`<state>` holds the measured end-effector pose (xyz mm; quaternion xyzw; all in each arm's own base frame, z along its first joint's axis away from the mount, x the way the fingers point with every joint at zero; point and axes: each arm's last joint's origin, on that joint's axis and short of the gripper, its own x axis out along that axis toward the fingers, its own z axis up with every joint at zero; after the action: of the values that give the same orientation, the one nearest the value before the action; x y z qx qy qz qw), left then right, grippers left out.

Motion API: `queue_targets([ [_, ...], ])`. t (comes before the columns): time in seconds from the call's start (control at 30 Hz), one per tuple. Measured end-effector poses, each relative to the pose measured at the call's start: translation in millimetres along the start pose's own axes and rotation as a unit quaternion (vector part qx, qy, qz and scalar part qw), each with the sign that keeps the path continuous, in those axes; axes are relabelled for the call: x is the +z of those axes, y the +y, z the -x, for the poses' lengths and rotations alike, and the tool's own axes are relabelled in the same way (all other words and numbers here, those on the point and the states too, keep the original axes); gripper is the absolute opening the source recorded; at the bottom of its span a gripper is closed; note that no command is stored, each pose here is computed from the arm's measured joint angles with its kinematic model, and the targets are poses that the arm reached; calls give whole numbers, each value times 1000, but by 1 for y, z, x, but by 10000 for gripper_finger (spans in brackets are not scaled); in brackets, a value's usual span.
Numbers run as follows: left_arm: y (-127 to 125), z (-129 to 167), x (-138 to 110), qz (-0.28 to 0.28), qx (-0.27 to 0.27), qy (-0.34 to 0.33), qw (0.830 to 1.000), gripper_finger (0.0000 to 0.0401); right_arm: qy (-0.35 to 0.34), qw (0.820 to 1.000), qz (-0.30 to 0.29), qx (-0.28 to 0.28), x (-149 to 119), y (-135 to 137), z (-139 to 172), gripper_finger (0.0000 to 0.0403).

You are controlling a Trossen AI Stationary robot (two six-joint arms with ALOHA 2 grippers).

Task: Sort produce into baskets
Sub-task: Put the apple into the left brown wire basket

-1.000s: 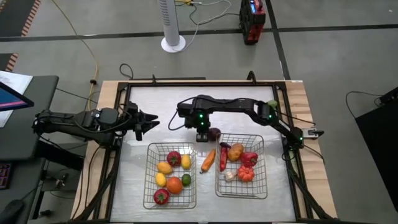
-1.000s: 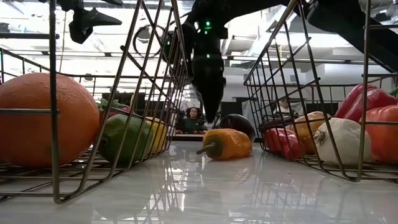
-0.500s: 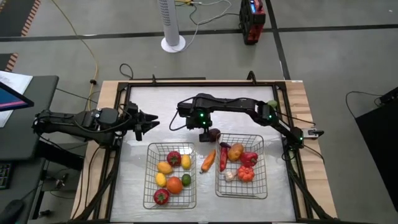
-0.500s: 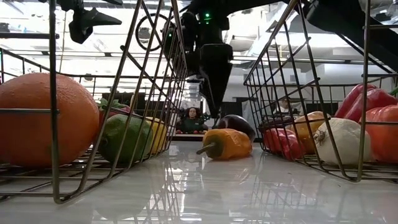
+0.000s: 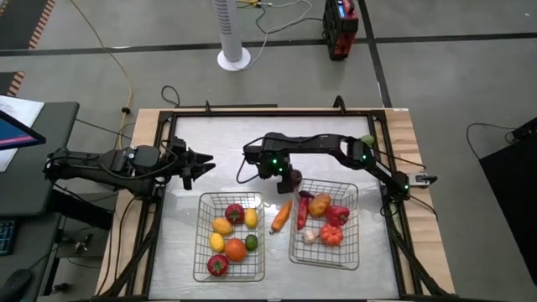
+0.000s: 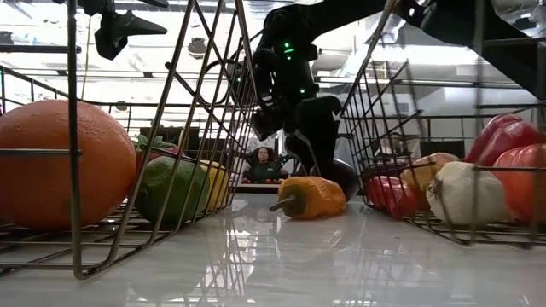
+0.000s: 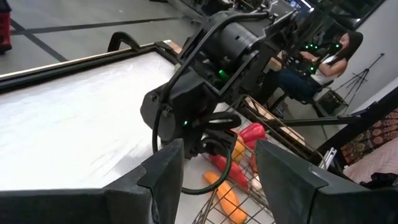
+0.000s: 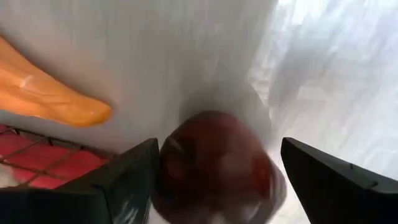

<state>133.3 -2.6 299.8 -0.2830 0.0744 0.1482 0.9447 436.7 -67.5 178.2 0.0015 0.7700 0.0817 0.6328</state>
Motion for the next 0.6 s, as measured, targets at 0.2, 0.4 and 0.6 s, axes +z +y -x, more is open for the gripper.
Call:
queue_targets([
  [0.2,0,0,0,0,0,0,1000,183,12,1000,9,-10,-1,-1,-9,354],
  [0.4,0,0,0,1,0,0,1000,183,26,998,18,-53,-1,-4,-13,329],
  [0.6,0,0,0,1,0,0,1000,183,25,997,31,-63,-1,-5,-13,277],
])
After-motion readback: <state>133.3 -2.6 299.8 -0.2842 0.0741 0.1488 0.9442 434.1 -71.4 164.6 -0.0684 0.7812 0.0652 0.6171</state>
